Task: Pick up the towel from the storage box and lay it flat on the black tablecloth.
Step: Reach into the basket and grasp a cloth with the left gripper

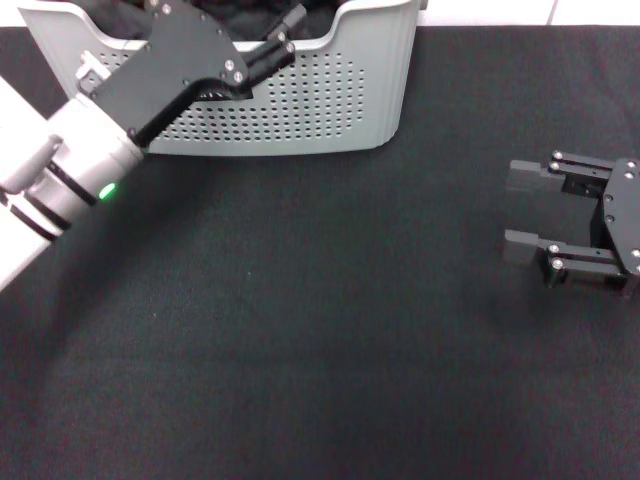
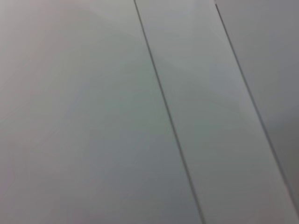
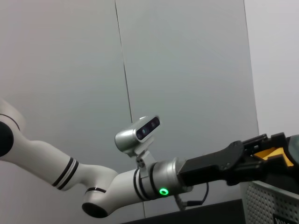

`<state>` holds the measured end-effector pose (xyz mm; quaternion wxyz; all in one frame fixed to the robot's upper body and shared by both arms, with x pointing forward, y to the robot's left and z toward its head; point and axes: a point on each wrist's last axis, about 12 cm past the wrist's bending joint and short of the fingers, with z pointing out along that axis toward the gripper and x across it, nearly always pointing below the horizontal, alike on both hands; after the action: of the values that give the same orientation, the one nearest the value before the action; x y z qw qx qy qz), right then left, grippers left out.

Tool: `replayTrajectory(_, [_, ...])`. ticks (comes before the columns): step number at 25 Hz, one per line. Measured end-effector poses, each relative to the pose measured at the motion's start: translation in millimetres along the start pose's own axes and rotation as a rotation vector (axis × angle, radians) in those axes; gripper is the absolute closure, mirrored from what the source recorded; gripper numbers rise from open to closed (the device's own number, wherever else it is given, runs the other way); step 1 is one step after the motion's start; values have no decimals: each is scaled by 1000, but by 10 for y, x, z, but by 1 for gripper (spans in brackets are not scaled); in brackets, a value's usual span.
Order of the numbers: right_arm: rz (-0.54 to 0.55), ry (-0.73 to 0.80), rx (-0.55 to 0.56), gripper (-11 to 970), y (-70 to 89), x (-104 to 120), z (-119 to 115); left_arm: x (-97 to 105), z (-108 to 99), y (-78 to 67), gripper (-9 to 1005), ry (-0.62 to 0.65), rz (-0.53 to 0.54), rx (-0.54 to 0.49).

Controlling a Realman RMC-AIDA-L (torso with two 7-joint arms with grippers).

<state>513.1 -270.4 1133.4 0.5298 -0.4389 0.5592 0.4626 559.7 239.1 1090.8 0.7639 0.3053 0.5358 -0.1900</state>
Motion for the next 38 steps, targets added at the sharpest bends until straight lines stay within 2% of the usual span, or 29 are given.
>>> replayTrajectory(5, [-10,-1,-4,292,-21,-13,25,24,72,108,117,24,110,-95])
replayTrajectory(10, [-12,-2,-3,294,-40,-13,44,54,165,118,117,41,165,-126])
replayTrajectory(19, [-7,-3,-3,298,-52,-9,57,110,257,33,117,72,273,-95])
replayTrajectory(26, [-10,-4,-6,300,-57,-16,68,109,296,69,117,78,347,-129])
replayTrajectory(38, [-4,-9,-11,305,-41,-4,75,171,434,44,117,146,465,-108])
